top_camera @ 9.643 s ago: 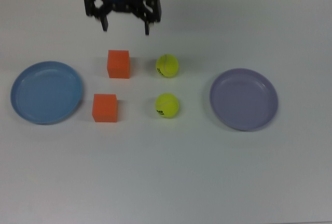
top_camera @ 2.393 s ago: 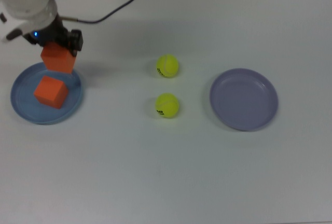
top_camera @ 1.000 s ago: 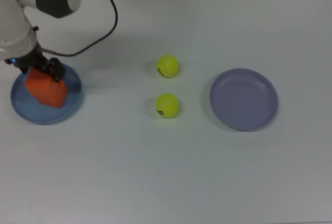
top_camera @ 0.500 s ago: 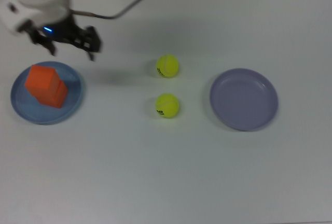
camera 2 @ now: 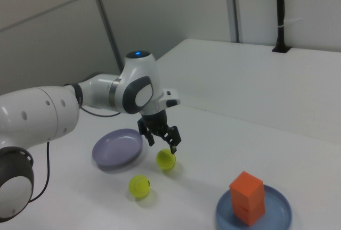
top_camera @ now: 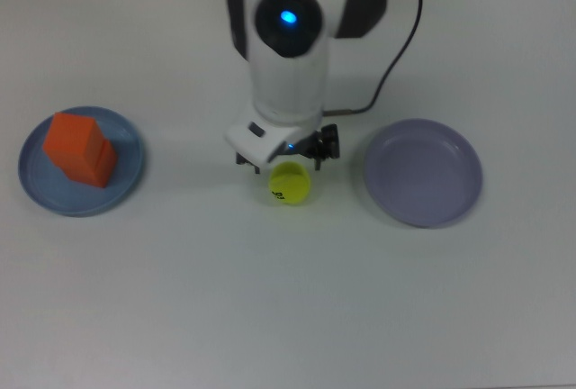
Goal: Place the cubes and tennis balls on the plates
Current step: 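Move the gripper to a yellow tennis ball and grasp it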
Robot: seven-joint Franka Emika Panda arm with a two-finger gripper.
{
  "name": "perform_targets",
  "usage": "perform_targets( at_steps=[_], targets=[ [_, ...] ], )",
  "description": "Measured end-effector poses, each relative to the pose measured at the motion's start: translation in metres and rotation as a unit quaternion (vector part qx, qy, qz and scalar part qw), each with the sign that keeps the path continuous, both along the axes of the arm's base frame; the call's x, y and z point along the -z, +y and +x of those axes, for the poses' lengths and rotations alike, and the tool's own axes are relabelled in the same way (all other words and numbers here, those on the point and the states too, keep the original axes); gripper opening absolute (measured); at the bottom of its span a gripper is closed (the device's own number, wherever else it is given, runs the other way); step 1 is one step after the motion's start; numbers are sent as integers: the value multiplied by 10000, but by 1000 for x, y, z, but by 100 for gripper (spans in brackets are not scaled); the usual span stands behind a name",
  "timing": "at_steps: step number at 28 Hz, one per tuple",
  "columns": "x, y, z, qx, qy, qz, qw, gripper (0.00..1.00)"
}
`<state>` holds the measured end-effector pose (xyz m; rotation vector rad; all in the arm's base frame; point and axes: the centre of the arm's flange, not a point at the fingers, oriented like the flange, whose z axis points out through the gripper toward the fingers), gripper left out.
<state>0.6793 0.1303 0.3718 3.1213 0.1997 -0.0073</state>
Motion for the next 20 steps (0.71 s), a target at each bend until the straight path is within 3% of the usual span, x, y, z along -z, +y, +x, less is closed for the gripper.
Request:
perform_targets(
  at_steps=[5,10,17,20],
  targets=[
    [37,14,3,179,21,-293,9994,100],
    [52,3,6,293,56,-334,9990,99],
    [49,-2,9,339,31,-330,9989,71],
    [45,5,7,303,44,-327,9990,70]
  ],
)
